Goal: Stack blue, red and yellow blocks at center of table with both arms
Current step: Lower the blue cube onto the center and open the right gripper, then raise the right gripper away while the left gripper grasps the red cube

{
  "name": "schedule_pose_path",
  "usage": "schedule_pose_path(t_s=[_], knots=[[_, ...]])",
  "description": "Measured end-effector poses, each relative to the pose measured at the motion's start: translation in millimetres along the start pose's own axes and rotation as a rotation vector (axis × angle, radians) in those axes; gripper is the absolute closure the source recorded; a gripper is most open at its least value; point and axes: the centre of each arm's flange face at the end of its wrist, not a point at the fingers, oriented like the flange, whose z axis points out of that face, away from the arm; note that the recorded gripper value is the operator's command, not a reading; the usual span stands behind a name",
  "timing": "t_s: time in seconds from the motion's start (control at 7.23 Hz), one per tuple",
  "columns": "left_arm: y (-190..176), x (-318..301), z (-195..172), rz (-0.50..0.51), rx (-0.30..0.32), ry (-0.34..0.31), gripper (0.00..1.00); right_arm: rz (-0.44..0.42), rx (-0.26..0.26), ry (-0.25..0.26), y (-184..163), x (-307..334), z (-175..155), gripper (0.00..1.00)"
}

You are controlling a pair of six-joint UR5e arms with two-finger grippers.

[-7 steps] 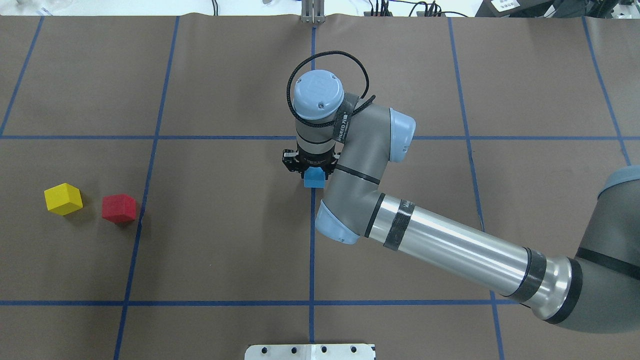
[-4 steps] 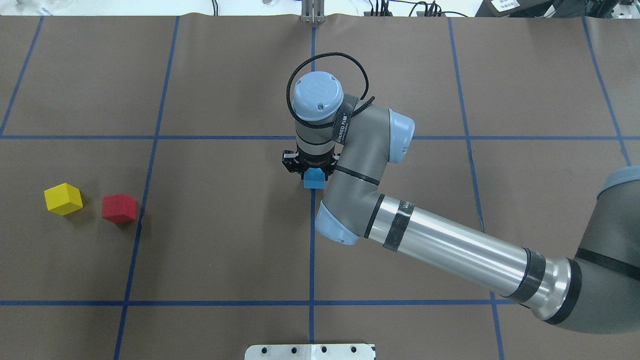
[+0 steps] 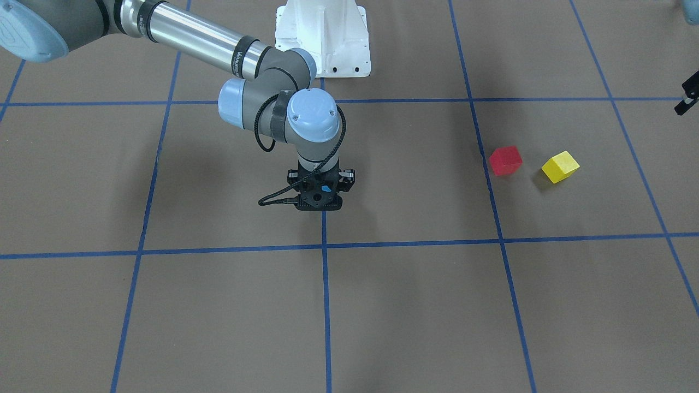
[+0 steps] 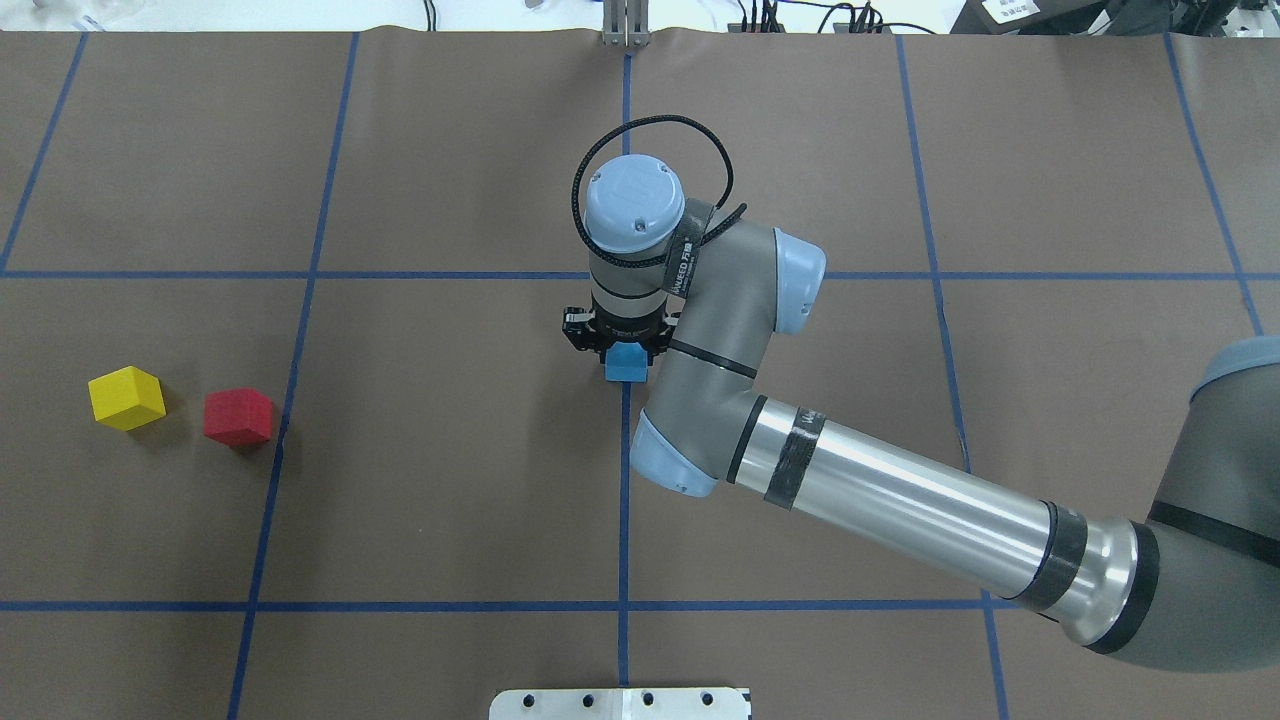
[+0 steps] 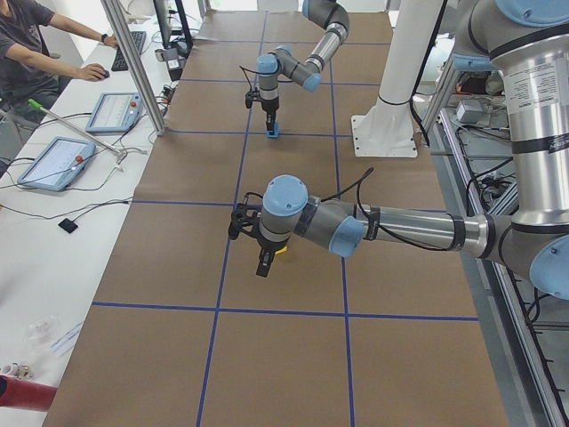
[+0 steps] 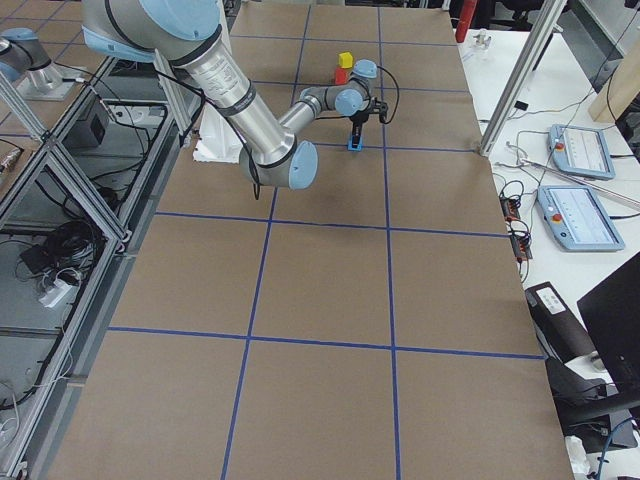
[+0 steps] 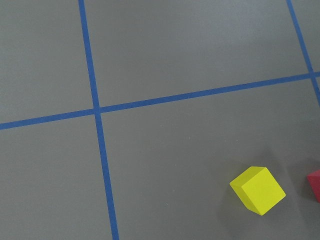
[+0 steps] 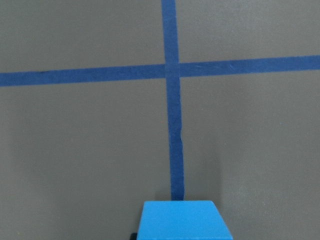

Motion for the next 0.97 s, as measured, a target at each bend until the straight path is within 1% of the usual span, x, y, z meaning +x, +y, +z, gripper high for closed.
schedule_pose_path(t_s=[0.42,0.55,0.69,0.83,0.97], knots=[[0,0,-1,-0.001,0.002,-0.001,0.00,-0.009,0.004,-0.001,1,-1,-1,0.00],[-2,-1,1,-0.023,-0.001,-0.004,0.00,-0.011,0.002,-0.006,1,-1,-4,0.00],[-10,3,9,-0.066,-0.009,-0.005,0.00,-0.010,0.000,-0.021,-1,0,-13,0.00],[-27,23,24,-0.119,-0.024,-0.001,0.01,-0.005,-0.010,-0.046,-4,6,-28,0.00],[-40,55,47,-0.173,-0.028,-0.005,0.01,0.003,-0.020,-0.071,-5,26,-41,0.00]])
